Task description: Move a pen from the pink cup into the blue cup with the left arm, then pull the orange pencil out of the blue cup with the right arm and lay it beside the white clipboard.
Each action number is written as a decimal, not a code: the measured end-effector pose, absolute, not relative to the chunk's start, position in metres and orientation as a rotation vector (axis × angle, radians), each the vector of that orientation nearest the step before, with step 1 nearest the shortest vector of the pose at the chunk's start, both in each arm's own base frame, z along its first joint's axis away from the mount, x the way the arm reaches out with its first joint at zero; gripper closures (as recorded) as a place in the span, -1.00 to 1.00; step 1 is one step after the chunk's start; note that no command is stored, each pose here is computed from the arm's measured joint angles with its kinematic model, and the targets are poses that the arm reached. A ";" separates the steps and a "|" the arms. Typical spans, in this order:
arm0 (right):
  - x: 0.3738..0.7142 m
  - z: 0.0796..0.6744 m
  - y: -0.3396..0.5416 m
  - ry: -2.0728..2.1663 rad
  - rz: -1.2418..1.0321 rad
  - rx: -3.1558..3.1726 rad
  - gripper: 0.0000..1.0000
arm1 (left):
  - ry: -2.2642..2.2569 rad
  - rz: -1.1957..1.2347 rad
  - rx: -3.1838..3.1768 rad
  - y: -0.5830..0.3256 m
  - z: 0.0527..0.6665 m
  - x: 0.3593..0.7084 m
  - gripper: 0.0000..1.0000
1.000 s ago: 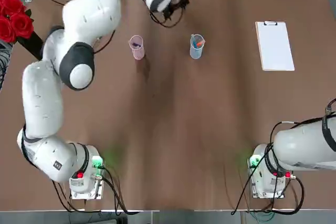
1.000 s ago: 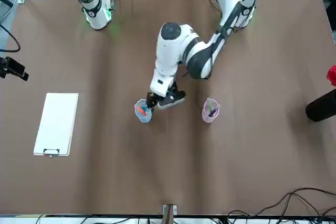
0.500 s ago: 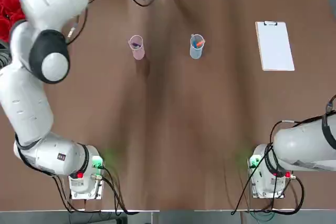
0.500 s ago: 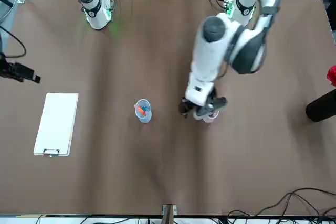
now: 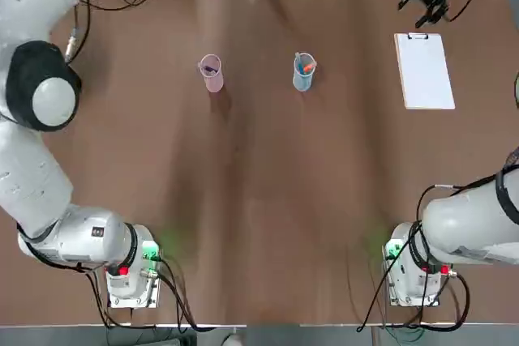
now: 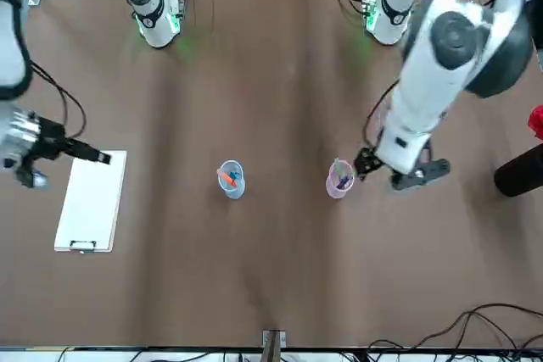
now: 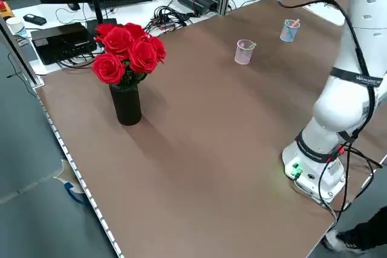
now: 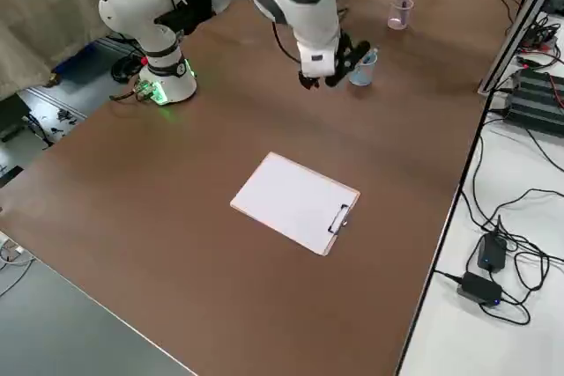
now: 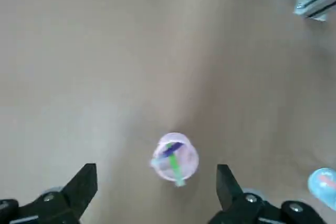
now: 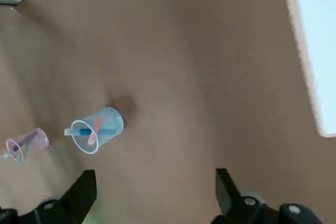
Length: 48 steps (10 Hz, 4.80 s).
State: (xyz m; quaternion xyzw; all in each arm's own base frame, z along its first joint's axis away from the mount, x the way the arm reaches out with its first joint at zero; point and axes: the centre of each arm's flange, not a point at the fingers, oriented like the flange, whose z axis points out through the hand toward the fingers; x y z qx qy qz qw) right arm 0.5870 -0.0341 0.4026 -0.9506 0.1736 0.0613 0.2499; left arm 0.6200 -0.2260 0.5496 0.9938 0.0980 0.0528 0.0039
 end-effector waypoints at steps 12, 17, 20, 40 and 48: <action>0.547 0.285 0.219 0.785 -0.037 -2.536 -0.81 | -0.026 0.022 3.112 -0.076 0.618 0.533 -1.00; 0.535 0.262 0.251 0.796 -0.042 -2.538 -0.54 | -0.110 0.038 3.109 -0.062 0.628 0.534 -1.00; 0.532 0.261 0.254 0.792 -0.036 -2.539 -0.35 | -0.111 0.032 3.109 -0.062 0.626 0.535 -1.00; 0.530 0.256 0.254 0.802 -0.023 -2.540 0.38 | -0.103 0.034 3.119 -0.059 0.626 0.536 -1.00; 0.530 0.258 0.258 0.818 -0.024 -2.528 0.63 | -0.088 0.032 3.119 -0.055 0.626 0.536 -1.00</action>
